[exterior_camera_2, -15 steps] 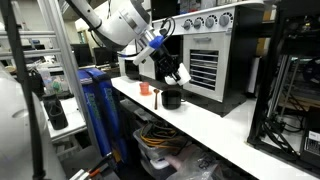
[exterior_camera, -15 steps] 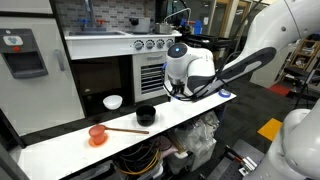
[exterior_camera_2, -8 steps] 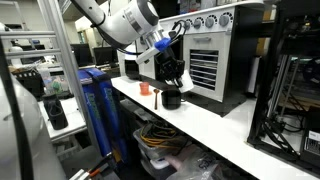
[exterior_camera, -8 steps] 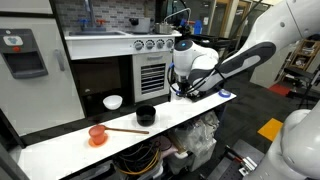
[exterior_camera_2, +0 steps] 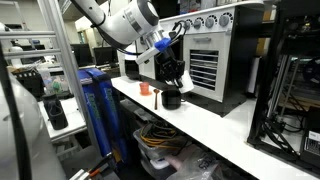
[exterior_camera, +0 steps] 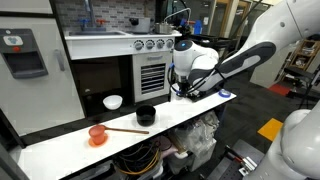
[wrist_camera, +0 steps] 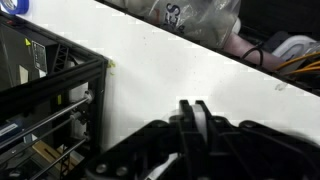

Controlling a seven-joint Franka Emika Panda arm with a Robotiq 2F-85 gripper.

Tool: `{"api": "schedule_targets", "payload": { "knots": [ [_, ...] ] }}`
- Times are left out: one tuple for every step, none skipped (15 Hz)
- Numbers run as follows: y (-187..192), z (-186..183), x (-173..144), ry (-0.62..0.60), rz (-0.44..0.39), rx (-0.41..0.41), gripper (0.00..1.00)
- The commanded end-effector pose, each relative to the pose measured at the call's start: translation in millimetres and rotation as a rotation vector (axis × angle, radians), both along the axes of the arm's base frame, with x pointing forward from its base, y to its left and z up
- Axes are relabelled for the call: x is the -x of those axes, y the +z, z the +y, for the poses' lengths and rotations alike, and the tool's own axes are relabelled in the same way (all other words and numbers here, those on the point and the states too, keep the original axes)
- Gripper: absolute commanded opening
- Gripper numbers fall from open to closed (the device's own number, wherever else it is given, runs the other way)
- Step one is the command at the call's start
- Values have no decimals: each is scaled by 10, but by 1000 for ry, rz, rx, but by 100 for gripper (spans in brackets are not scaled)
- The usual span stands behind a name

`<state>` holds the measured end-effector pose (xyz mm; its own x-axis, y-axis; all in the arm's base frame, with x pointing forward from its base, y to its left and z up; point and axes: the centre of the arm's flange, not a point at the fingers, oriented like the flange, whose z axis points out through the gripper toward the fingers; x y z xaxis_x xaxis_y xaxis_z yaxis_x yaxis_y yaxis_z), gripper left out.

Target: Pour the contents in the white mug into the black mug, use the wooden spoon to stir the contents in the black mug

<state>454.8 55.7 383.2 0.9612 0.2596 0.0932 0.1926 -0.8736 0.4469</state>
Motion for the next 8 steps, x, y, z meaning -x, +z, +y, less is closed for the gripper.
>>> {"api": "schedule_targets", "payload": {
  "knots": [
    [33, 12, -5, -21, -13, -30, 2],
    [67, 16, -6, -35, -22, -66, 2],
    [96, 14, -15, -66, -29, -102, 2],
    [121, 14, -20, -92, -33, -146, 2],
    [147, 7, -26, -123, -37, -181, 2],
    [165, -2, -30, -150, -42, -209, 2],
    [181, -24, -38, -177, -43, -234, 2],
    [196, -47, -47, -201, -45, -255, 2]
  ]
}}
